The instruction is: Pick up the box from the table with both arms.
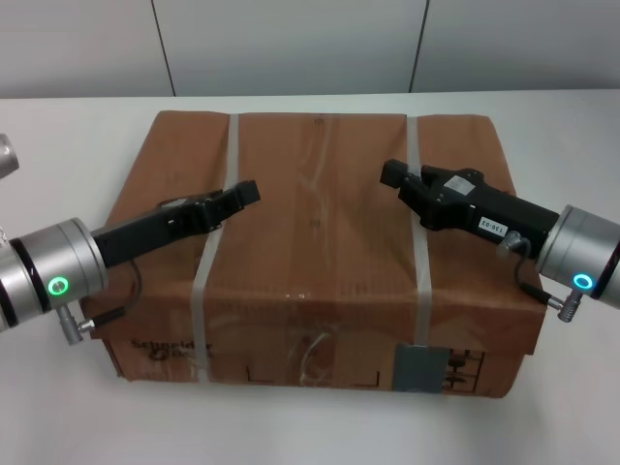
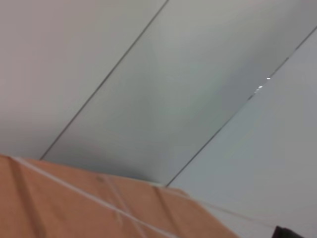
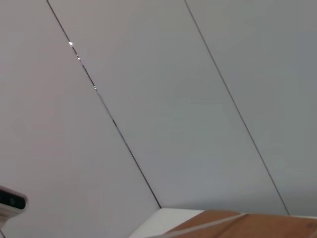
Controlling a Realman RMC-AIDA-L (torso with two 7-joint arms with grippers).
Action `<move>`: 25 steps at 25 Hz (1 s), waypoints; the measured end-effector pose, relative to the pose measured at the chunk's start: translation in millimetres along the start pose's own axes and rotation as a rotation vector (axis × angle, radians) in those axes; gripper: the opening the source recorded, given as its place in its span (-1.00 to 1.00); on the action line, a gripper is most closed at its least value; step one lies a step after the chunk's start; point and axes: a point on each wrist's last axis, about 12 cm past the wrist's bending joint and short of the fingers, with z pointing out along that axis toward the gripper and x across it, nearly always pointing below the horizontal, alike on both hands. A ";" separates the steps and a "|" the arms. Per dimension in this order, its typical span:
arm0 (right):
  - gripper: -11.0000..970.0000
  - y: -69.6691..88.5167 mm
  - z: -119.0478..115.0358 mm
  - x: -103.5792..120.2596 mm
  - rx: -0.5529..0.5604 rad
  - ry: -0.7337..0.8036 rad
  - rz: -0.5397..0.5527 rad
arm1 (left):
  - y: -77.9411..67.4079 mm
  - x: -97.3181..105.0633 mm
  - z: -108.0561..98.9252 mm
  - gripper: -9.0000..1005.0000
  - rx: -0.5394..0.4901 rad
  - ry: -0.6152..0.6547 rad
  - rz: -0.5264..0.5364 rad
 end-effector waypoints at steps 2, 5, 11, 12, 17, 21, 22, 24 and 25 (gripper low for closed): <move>-0.89 0.7 -0.4 -1.6 -0.006 -0.007 -0.010 | -2.8 -2.7 -0.1 -0.78 0.018 -0.011 0.007; -0.89 1.3 -0.3 -2.5 -0.010 -0.011 -0.018 | -4.8 -4.0 -1.2 -0.78 0.027 -0.024 0.011; -0.89 1.4 -0.4 -2.8 -0.010 -0.014 -0.020 | -7.0 -5.0 -3.8 -0.77 0.040 -0.035 0.015; -0.89 1.4 -0.4 -2.7 -0.010 -0.014 -0.019 | -7.0 -5.0 -4.0 -0.77 0.040 -0.035 0.015; -0.89 0.2 -1.1 -4.1 -0.004 -0.021 -0.019 | -7.1 -5.0 -4.2 -0.78 0.040 -0.038 0.014; -0.89 -0.2 -1.9 -4.0 -0.001 -0.023 -0.017 | -6.6 -3.8 -5.4 -0.78 0.037 -0.038 0.010; -0.89 -0.3 -2.0 -4.1 0.000 -0.024 -0.017 | -6.6 -3.7 -5.5 -0.78 0.037 -0.038 0.010; -0.89 -0.5 -2.3 -4.3 0.001 -0.027 -0.016 | -6.7 -3.7 -5.5 -0.78 0.037 -0.038 0.010; -0.89 -0.6 -2.7 -4.3 0.003 -0.029 -0.014 | -6.8 -3.7 -5.5 -0.78 0.038 -0.038 0.010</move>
